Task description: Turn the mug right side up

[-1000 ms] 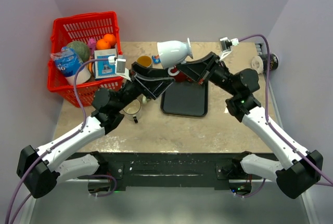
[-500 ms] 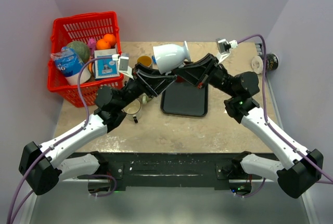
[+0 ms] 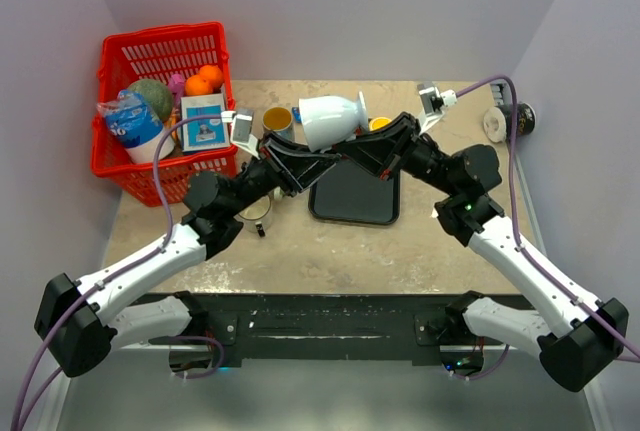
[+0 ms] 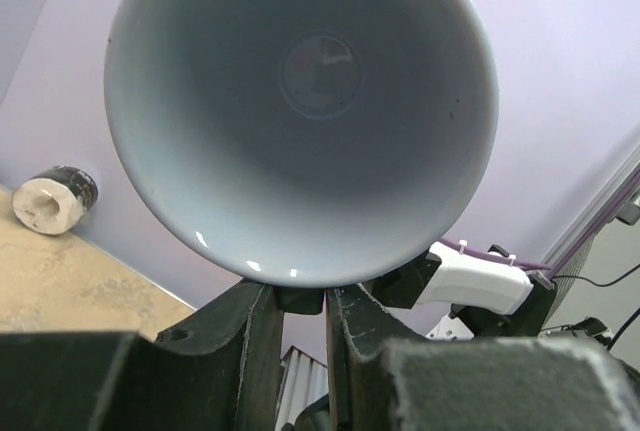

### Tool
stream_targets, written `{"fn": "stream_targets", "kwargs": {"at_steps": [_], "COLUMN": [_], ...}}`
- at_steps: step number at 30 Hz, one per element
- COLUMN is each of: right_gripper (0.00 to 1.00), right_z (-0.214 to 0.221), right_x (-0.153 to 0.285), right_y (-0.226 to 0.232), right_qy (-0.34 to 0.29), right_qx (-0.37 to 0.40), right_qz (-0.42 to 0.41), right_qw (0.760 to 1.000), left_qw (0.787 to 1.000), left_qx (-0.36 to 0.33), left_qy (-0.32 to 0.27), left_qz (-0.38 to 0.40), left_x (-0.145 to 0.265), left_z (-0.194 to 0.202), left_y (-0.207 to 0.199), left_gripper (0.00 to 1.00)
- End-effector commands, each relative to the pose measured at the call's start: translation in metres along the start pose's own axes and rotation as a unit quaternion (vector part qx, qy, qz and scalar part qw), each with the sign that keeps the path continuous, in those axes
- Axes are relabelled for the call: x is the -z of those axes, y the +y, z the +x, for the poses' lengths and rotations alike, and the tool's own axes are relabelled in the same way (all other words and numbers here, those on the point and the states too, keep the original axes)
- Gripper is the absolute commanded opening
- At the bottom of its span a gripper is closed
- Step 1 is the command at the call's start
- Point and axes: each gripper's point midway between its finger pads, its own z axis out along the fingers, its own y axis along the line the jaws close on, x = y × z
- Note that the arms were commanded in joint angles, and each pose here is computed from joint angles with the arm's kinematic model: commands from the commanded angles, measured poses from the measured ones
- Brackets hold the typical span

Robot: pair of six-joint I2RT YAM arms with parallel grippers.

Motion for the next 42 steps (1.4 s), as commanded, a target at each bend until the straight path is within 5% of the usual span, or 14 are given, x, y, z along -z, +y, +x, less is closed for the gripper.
{"fn": "stream_targets", "kwargs": {"at_steps": [1,8,13,19,24,31,35,42], "right_gripper": [0.0,0.0,0.53,0.79,0.84,0.85,0.85,0.85], "right_z": [0.008,0.013,0.021,0.025,0.033,0.051,0.058,0.064], "right_x": [0.008,0.008,0.009,0.014,0.025,0.085,0.101,0.101], "right_y": [0.013,0.0,-0.01,-0.023,-0.07,-0.15,-0.169,-0.187], "right_qy": [0.018,0.026,0.032,0.028,0.038,0.062,0.071,0.081], "right_qx": [0.03,0.021,0.013,0.013,0.006,-0.004,-0.01,-0.019], "right_qz": [-0.019,0.008,0.021,0.05,0.176,0.427,0.482,0.507], "right_qw": [0.999,0.999,0.999,0.998,0.984,0.902,0.873,0.858], "left_qw": [0.997,0.997,0.995,0.99,0.978,0.919,0.882,0.822], "left_qx": [-0.023,-0.025,-0.026,-0.03,-0.05,-0.079,-0.087,-0.058], "left_qy": [-0.069,-0.074,-0.076,-0.076,-0.038,0.115,0.185,0.258], "left_qz": [0.004,-0.018,-0.054,-0.113,-0.199,-0.37,-0.424,-0.505], "left_x": [0.004,0.008,0.015,0.024,0.031,0.086,0.121,0.183], "left_z": [-0.035,-0.035,-0.034,-0.033,-0.025,0.025,0.049,0.095], "left_y": [-0.012,-0.006,0.007,0.026,0.056,0.116,0.133,0.16], "left_gripper": [0.0,0.0,0.0,0.0,0.0,0.0,0.0,0.0]}}
